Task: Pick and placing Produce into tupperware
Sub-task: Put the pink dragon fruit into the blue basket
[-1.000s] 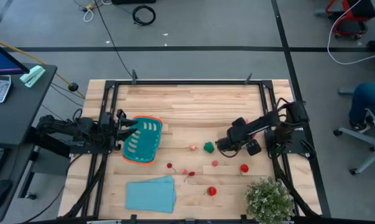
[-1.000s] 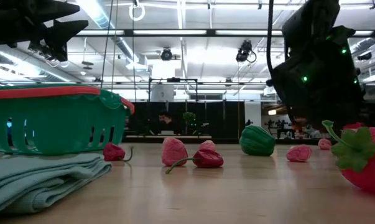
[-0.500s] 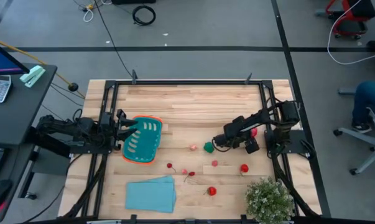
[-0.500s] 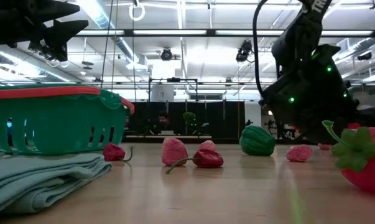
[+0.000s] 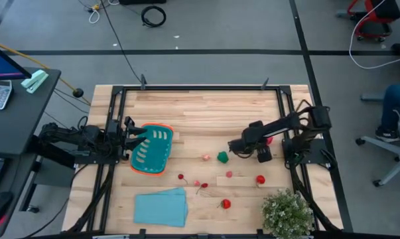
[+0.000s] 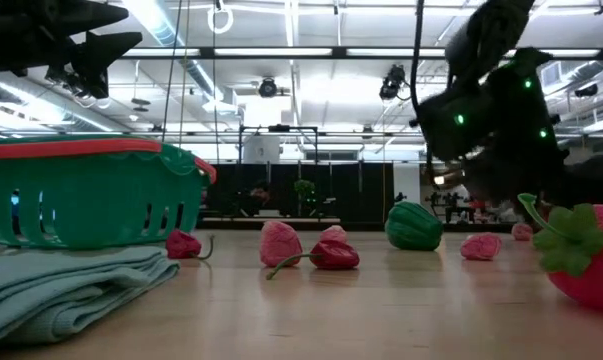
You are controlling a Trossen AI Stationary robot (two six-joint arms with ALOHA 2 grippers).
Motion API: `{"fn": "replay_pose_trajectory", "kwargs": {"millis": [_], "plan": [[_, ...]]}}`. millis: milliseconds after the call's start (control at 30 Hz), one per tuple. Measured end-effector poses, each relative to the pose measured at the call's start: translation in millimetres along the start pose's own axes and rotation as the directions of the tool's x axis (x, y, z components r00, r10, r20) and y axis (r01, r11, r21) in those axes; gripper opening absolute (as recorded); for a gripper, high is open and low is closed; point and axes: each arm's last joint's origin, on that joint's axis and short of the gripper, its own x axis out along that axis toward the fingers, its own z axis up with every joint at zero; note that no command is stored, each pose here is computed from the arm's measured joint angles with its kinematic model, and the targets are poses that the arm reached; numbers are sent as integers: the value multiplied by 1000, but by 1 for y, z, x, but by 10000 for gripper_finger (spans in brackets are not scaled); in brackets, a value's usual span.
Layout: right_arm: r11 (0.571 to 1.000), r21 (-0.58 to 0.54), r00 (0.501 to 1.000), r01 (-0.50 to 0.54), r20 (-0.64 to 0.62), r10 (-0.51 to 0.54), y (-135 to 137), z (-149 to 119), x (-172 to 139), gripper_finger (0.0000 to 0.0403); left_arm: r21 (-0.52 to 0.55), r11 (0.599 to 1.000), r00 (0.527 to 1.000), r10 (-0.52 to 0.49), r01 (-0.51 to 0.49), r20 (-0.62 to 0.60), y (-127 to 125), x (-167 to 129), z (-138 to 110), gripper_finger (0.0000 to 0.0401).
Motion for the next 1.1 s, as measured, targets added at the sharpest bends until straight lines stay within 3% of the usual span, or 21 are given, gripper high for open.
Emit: {"fn": "replay_pose_trajectory", "kwargs": {"millis": [167,233,300,400,500,633,733,800,967,1100], "plan": [[973,209,968,-96,247,43,-6,-4,-23,220,0,1000,1000,0,0,0,0,0,0,172],[942,285,918,-178,392,55,-10,-4,-37,220,-1,1000,1000,0,0,2,0,0,0,172],[908,326,828,-264,559,40,-14,-4,-53,223,-1,1000,1000,-1,1,8,0,0,1,172],[873,322,596,-366,801,-45,-25,-2,-84,225,-6,1000,1000,-4,4,22,0,0,2,172],[862,293,273,-414,943,-190,-38,0,-120,224,-11,1000,999,-6,6,36,-1,0,4,172],[884,228,-174,-408,931,-320,-52,6,-161,223,-27,1000,997,-5,7,78,-1,0,8,172],[914,146,-398,-379,866,-304,-54,22,-173,225,-31,999,996,-7,9,92,-1,0,9,172],[928,96,-452,-361,852,-264,-51,43,-168,225,-34,999,995,-6,10,100,-1,0,10,172],[925,87,-390,-370,889,-240,-53,107,-158,226,-38,999,992,-3,8,122,-1,-1,12,172],[933,57,-423,-356,880,-215,-64,149,-175,226,1,1000,988,-5,5,153,-2,-1,15,172]]}}
